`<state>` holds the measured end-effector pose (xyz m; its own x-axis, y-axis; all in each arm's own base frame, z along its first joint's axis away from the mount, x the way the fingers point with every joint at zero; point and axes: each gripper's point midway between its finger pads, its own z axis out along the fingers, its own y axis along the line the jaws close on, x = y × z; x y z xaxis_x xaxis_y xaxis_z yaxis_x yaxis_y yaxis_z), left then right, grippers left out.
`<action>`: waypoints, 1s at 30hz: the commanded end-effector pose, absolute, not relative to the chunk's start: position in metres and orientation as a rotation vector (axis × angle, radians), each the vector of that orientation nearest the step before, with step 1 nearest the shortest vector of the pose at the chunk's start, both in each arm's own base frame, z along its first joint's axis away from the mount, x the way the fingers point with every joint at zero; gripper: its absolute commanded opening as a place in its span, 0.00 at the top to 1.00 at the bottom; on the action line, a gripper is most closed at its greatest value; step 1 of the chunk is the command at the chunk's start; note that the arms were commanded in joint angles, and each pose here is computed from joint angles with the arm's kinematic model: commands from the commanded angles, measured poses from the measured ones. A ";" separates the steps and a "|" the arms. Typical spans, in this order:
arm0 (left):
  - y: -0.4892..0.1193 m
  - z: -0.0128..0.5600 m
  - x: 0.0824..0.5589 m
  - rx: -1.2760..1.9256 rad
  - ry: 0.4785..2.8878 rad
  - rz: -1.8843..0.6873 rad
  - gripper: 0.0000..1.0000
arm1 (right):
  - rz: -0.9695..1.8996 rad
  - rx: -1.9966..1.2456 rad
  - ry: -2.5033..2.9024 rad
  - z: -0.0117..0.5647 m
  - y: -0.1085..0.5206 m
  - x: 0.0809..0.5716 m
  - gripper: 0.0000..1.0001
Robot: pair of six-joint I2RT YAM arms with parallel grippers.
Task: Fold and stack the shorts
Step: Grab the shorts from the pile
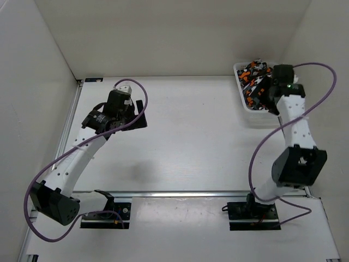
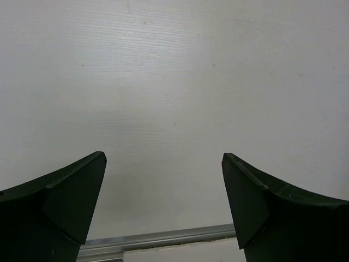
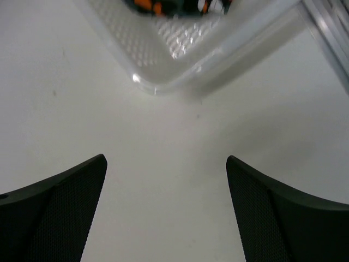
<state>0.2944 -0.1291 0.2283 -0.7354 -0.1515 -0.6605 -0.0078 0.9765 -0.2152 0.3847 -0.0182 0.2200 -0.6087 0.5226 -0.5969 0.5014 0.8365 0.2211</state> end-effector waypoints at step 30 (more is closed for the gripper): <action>-0.172 0.305 0.301 0.046 2.251 -0.578 0.01 | 0.508 0.289 1.695 0.480 0.044 0.505 0.99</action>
<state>0.3136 -0.1780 0.2712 -0.7351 -0.1144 -0.6683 0.1787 0.9181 -0.3537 0.5691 -0.0231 0.3136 -0.4064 0.5572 -0.7241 0.2812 0.8303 0.4811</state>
